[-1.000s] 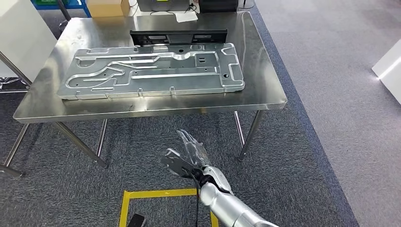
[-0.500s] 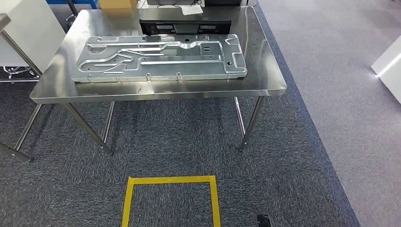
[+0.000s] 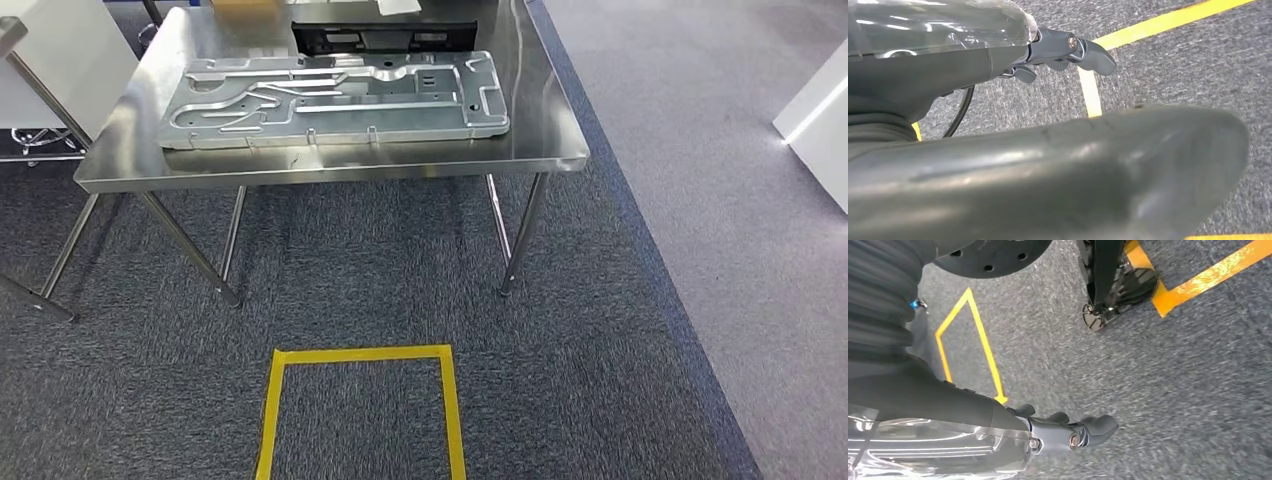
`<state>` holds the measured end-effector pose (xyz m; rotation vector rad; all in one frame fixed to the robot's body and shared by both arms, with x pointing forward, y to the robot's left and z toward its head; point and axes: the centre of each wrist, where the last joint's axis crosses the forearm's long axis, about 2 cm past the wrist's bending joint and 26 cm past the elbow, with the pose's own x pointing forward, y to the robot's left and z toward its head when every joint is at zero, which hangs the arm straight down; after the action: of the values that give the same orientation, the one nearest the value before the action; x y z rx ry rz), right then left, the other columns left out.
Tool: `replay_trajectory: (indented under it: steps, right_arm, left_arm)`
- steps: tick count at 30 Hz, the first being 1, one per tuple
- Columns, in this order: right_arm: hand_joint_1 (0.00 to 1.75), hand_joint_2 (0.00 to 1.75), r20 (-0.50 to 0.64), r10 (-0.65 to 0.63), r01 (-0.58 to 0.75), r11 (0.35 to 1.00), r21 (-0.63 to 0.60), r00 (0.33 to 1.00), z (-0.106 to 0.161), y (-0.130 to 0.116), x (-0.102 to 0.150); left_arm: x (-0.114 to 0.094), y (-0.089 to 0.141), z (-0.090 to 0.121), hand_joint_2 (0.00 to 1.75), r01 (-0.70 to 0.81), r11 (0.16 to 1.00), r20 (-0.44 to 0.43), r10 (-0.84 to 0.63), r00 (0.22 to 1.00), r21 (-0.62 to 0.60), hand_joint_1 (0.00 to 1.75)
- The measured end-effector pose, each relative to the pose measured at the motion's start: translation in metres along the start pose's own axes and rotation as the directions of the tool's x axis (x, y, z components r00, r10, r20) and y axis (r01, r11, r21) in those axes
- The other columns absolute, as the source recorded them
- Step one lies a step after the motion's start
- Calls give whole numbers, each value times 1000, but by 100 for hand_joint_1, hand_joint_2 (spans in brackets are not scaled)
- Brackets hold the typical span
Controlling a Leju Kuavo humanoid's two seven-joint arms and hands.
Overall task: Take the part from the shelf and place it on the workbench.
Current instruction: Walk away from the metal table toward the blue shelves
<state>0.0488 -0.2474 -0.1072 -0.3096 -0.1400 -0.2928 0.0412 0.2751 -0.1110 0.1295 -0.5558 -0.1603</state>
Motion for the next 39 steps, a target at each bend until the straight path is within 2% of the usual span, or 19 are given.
replay_trajectory:
  steps: [4,9,13,28,39]
  right_arm:
    - [0,0,98,41,-43,999,26,994,1,3,-3]
    - [0,0,262,-4,-30,991,128,965,4,9,-5]
    - [0,0,307,-45,-8,986,169,951,5,13,-5]
    - [0,0,226,13,-42,991,125,974,5,10,-9]
    - [0,0,179,38,-58,992,111,983,5,9,-13]
  left_arm:
    - [-3,0,2,0,15,1000,14,-15,1000,8,0]
    - [-4,0,2,0,16,1000,27,-16,1000,11,0]
    - [-5,-2,3,0,14,1000,19,-15,1000,13,0]
    - [-2,-16,5,0,15,1000,-25,-16,1000,-15,0]
    - [-6,-17,6,0,35,999,-38,-36,999,-22,0]
